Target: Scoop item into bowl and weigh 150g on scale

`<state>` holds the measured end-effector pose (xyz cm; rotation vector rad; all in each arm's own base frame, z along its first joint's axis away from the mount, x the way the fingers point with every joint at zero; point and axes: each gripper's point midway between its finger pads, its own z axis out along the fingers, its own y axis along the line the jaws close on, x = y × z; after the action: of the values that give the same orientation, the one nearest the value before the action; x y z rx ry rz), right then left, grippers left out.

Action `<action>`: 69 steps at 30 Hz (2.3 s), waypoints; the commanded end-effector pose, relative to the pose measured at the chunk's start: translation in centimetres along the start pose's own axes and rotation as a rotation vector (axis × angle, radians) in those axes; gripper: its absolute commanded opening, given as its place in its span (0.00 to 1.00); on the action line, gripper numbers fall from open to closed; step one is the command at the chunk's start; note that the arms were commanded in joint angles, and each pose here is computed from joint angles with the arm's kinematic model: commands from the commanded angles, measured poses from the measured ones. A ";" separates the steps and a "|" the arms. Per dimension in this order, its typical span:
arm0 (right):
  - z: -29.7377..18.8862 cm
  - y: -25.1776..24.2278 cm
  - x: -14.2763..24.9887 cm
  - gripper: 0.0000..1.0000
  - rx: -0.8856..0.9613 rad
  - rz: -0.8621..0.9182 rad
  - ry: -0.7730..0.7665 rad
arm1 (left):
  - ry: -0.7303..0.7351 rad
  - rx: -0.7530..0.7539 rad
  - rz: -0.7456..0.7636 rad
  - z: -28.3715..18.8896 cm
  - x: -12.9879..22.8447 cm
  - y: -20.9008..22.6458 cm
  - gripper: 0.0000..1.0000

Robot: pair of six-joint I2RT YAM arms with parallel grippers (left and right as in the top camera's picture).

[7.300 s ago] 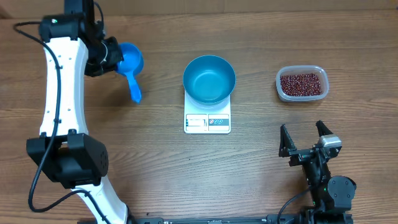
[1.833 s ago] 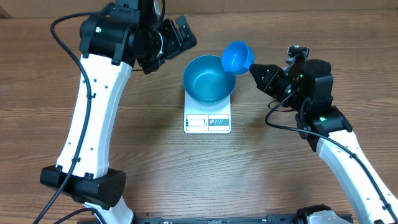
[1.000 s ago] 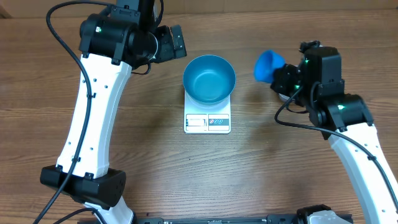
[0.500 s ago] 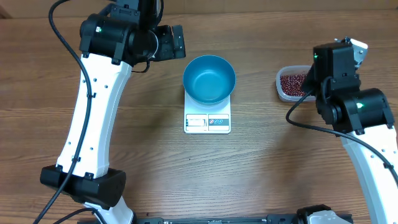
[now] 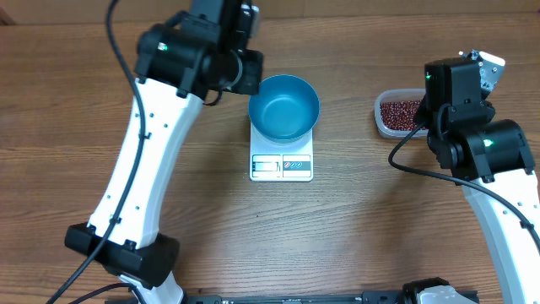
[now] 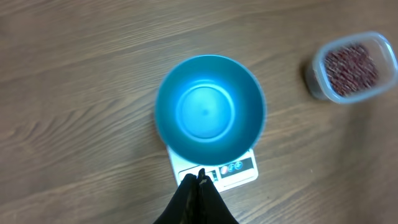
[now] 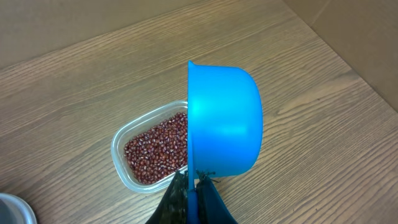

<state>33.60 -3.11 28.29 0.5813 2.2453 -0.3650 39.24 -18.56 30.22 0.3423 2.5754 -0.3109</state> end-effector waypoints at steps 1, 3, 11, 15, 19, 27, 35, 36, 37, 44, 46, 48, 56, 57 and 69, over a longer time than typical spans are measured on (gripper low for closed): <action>-0.6 0.0 -0.9 0.04 -0.015 0.017 -0.023 | -0.013 0.026 0.125 -0.1 0.1 -2.3 0.04; -0.6 0.2 -0.8 0.04 -0.033 0.021 -0.013 | -0.002 0.038 0.158 0.3 0.6 -3.4 0.04; -0.2 -0.2 -1.3 0.04 -0.035 0.055 -0.017 | 0.098 0.063 0.220 4.8 4.0 -5.9 0.04; -0.2 0.3 -1.5 0.04 -0.068 0.065 -0.016 | 0.145 0.064 0.236 8.5 6.4 -6.2 0.04; -0.2 0.5 -1.6 0.04 -0.080 0.072 -0.021 | 0.143 0.069 0.245 11.6 7.7 -6.3 0.04; -0.1 0.4 -2.4 0.04 -0.083 0.094 -0.044 | 0.111 0.078 0.257 16.3 9.9 -5.8 0.05; 0.3 -0.5 -2.7 0.04 -0.063 0.116 -0.048 | 0.137 0.092 0.356 17.7 12.2 -6.2 0.04; 0.3 -0.5 -2.8 0.04 -0.065 0.117 -0.050 | 0.139 0.094 0.374 17.9 12.4 -6.2 0.04; 0.3 -0.4 -2.9 0.04 -0.068 0.121 -0.056 | 0.140 0.095 0.387 18.1 12.7 -6.2 0.04; 0.2 0.2 -3.6 0.04 -0.098 0.137 -0.078 | 0.156 0.095 0.403 19.0 14.1 -5.9 0.04; 0.2 0.2 -3.6 0.04 -0.102 0.136 -0.076 | 0.117 0.097 0.400 19.0 13.1 -6.2 0.04; 0.2 0.2 -3.6 0.04 -0.101 0.136 -0.076 | 0.080 0.101 0.393 18.9 12.0 -6.4 0.04; 0.2 0.2 -3.4 0.04 -0.099 0.130 -0.071 | 0.024 0.022 0.387 18.9 10.3 -5.3 0.04; 0.2 0.2 -3.4 0.04 -0.100 0.130 -0.071 | 0.022 0.013 0.387 18.9 10.2 -5.1 0.04; 0.2 0.5 -3.3 0.04 -0.120 0.129 -0.062 | -0.013 -0.022 0.358 18.9 9.3 -4.5 0.04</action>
<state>35.85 -3.59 29.39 0.6386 2.1713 -0.1933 37.76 -26.68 8.92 0.8249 2.4733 -0.1708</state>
